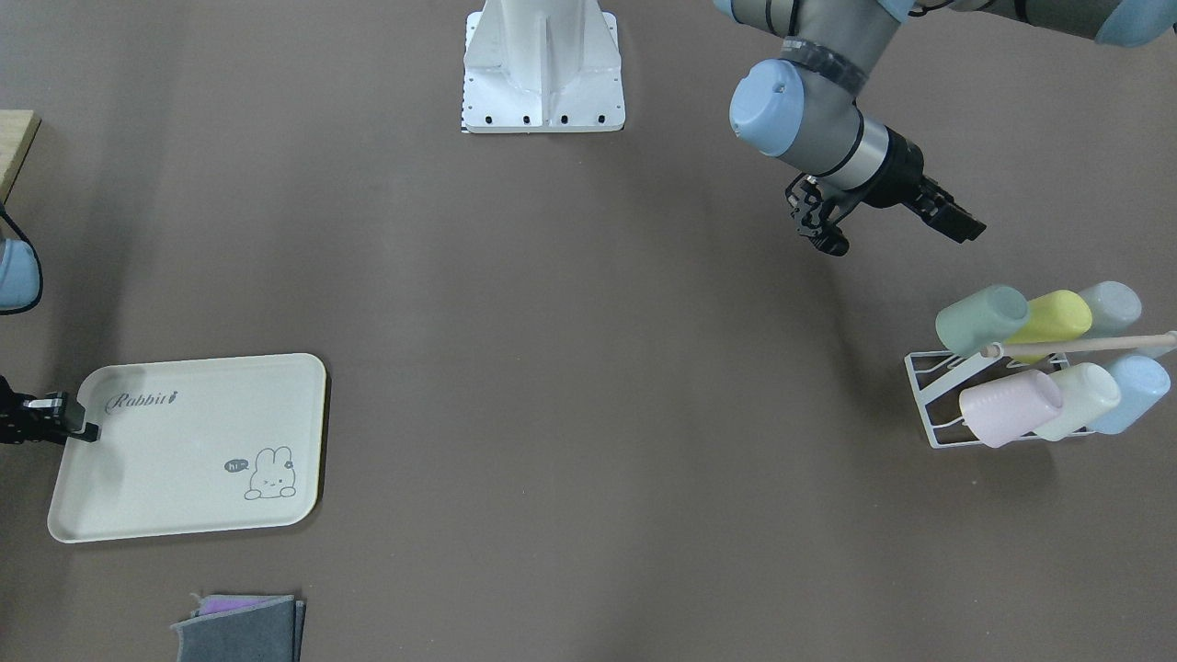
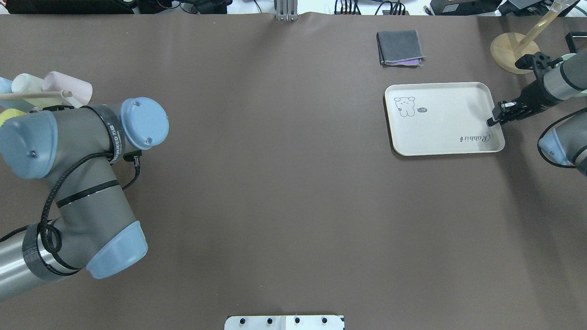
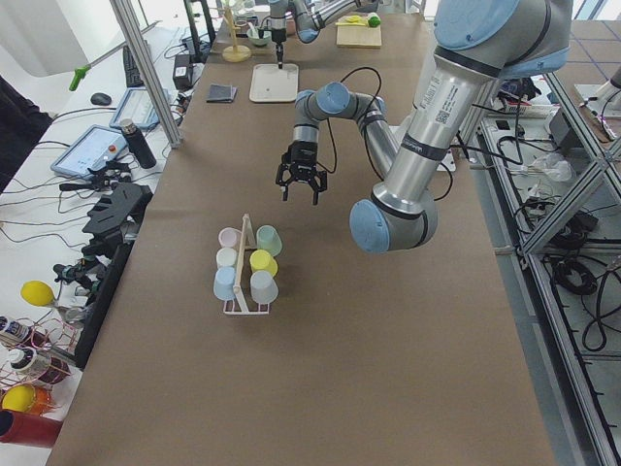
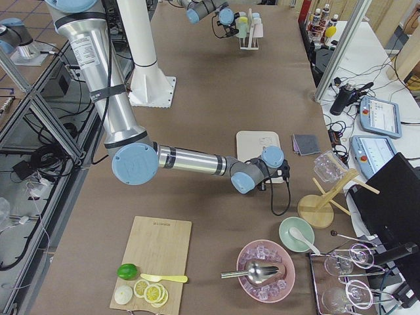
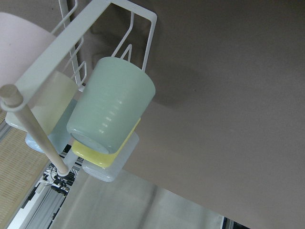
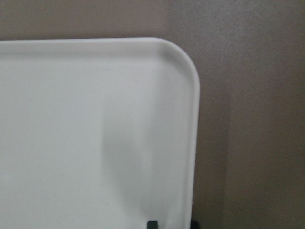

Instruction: Pick up and place green cup on tray

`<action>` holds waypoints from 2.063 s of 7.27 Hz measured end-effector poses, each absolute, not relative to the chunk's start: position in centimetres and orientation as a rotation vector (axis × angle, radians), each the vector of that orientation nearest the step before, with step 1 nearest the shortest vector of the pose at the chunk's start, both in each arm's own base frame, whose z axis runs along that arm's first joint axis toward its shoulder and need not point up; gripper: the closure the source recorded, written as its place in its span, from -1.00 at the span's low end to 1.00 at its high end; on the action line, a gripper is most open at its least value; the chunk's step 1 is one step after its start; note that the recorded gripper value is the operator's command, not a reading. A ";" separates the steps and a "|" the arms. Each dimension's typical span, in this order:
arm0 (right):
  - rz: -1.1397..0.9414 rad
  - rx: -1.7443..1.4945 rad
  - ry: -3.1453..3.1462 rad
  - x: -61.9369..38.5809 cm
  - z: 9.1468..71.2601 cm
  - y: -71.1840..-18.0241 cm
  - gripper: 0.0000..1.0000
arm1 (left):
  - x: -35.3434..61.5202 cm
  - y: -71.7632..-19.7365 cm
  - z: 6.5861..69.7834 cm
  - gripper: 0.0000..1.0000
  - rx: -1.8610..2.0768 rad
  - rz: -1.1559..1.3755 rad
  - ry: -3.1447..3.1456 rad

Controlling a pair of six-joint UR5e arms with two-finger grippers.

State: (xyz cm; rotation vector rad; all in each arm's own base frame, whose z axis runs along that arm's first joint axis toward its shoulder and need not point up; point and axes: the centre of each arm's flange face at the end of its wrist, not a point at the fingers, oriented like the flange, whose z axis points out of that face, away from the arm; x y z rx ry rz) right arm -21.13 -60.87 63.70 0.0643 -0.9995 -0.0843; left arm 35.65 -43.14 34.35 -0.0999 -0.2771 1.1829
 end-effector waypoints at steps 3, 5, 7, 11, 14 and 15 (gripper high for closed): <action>-0.058 0.054 -1.016 -21.3 62.4 -61.6 0.51 | 36.9 -41.5 37.3 -0.96 -0.069 1.257 -0.402; -0.058 0.051 -1.022 -21.3 62.3 -61.6 0.51 | 37.2 -41.0 38.5 -0.95 -0.017 1.292 -0.485; -0.058 0.050 -1.020 -21.3 62.3 -61.6 0.51 | 37.3 -41.7 38.8 -0.95 0.080 1.419 -0.610; -0.059 0.042 -1.013 -21.7 62.7 -61.4 0.75 | 37.1 -42.5 42.0 -0.95 0.107 1.609 -0.766; -0.060 0.043 -1.014 -21.8 62.6 -61.5 1.00 | 37.4 -41.7 43.7 -0.96 0.039 1.641 -0.734; -0.060 0.043 -1.016 -21.8 62.6 -61.5 1.00 | 37.6 -41.6 44.2 -0.96 0.026 1.643 -0.730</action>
